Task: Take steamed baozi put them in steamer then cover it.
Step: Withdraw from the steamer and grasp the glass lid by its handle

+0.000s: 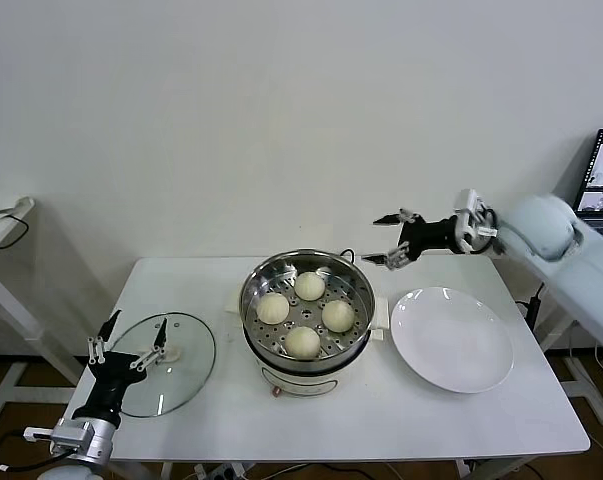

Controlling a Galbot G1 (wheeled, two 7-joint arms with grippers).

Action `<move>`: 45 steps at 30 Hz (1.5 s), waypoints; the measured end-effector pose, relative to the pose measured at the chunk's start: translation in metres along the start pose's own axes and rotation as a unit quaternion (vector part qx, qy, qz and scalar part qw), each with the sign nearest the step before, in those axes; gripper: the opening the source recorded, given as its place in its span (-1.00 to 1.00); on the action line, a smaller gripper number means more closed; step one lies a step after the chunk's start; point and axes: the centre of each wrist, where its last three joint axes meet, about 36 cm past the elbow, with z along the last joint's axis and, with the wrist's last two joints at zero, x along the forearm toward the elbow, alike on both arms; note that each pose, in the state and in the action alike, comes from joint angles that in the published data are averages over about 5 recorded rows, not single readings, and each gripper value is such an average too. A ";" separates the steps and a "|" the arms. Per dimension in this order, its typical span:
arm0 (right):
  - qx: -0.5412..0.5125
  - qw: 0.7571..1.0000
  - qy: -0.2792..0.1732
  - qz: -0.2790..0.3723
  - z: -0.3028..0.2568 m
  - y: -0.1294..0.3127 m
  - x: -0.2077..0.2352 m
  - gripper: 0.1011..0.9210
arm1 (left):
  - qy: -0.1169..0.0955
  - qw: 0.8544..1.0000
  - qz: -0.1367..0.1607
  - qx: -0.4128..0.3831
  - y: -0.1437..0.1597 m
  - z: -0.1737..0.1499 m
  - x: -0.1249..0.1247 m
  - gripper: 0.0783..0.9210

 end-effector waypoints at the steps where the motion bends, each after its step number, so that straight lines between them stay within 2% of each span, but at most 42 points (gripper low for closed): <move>1: -0.009 0.999 -0.021 0.026 0.006 0.006 0.004 0.76 | -0.001 1.000 0.000 -0.001 0.000 0.000 0.000 0.77; 5: -0.048 0.986 -0.098 0.127 0.026 0.030 0.016 0.76 | -0.008 1.000 0.000 -0.004 0.001 -0.001 -0.002 0.77; 9: -0.088 0.959 -0.159 0.219 0.048 0.056 0.029 0.76 | -0.015 1.000 -0.002 -0.007 0.000 -0.004 -0.005 0.77; 15: -0.143 0.907 -0.210 0.335 0.086 0.105 0.049 0.76 | -0.022 1.000 -0.005 -0.010 -0.002 -0.008 -0.007 0.77; 20: -0.182 0.878 -0.213 0.388 0.113 0.158 0.053 0.76 | -0.023 1.000 -0.005 -0.020 -0.004 -0.008 -0.007 0.77; 28: -0.206 0.850 -0.214 0.436 0.130 0.223 0.047 0.76 | -0.027 0.999 -0.005 -0.042 -0.008 -0.005 -0.006 0.77; 39: -0.235 0.830 -0.200 0.464 0.151 0.278 0.031 0.76 | -0.031 0.996 -0.006 -0.084 -0.013 0.013 -0.006 0.77; 45: -0.250 0.823 -0.192 0.473 0.158 0.296 0.024 0.76 | -0.031 0.988 -0.008 -0.149 -0.008 0.030 -0.005 0.77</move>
